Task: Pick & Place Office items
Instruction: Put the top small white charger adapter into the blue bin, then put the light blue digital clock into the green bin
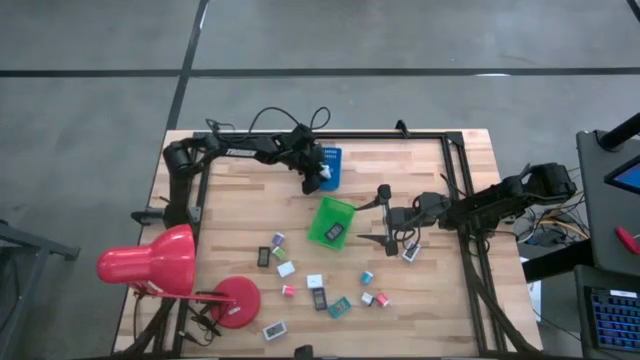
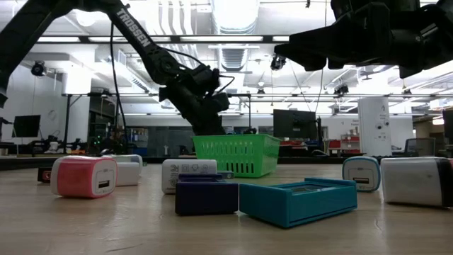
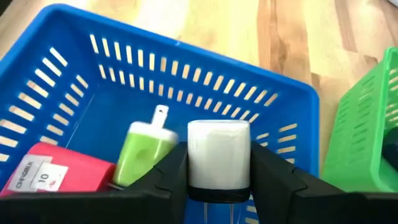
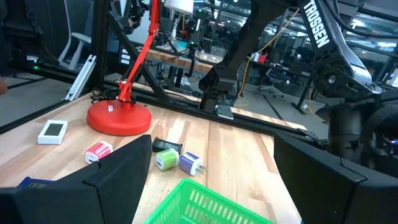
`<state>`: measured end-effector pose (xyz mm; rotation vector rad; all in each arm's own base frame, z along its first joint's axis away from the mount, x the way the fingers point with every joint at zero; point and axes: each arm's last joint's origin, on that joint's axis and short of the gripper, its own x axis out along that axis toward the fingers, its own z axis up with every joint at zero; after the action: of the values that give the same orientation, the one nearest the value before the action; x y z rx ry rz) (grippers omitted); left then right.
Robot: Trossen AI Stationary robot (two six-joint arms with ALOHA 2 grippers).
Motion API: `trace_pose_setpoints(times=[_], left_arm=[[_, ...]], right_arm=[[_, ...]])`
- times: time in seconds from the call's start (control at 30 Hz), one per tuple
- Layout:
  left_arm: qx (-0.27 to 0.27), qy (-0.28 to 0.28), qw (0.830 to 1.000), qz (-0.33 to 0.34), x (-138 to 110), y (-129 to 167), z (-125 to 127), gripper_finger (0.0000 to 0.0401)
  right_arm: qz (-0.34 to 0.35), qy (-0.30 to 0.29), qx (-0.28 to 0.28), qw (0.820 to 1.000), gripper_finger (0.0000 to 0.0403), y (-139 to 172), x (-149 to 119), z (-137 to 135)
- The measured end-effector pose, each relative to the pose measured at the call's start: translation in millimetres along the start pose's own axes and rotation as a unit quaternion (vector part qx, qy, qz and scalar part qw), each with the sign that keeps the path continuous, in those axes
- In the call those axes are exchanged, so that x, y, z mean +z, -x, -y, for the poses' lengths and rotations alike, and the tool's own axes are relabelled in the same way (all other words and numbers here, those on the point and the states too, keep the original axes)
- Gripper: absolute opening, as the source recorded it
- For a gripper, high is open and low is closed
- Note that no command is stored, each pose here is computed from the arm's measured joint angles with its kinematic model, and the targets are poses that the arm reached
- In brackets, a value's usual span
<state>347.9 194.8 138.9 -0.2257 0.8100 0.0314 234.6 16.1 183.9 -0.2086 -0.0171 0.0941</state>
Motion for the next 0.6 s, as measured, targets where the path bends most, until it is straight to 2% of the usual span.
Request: trace_pose_setpoints(times=[0.23,0.6], left_arm=[[0.011,-0.004,1.0,-0.003,0.9,-0.8,3.1,0.0195],[0.023,-0.025,0.999,0.009,11.0,5.1,5.2,0.0202]], right_arm=[[0.0,0.0,0.0,1.0,0.0326,0.0,0.0,-0.2],[-0.001,-0.002,0.001,1.0,0.0326,0.0,-0.1,-0.2]])
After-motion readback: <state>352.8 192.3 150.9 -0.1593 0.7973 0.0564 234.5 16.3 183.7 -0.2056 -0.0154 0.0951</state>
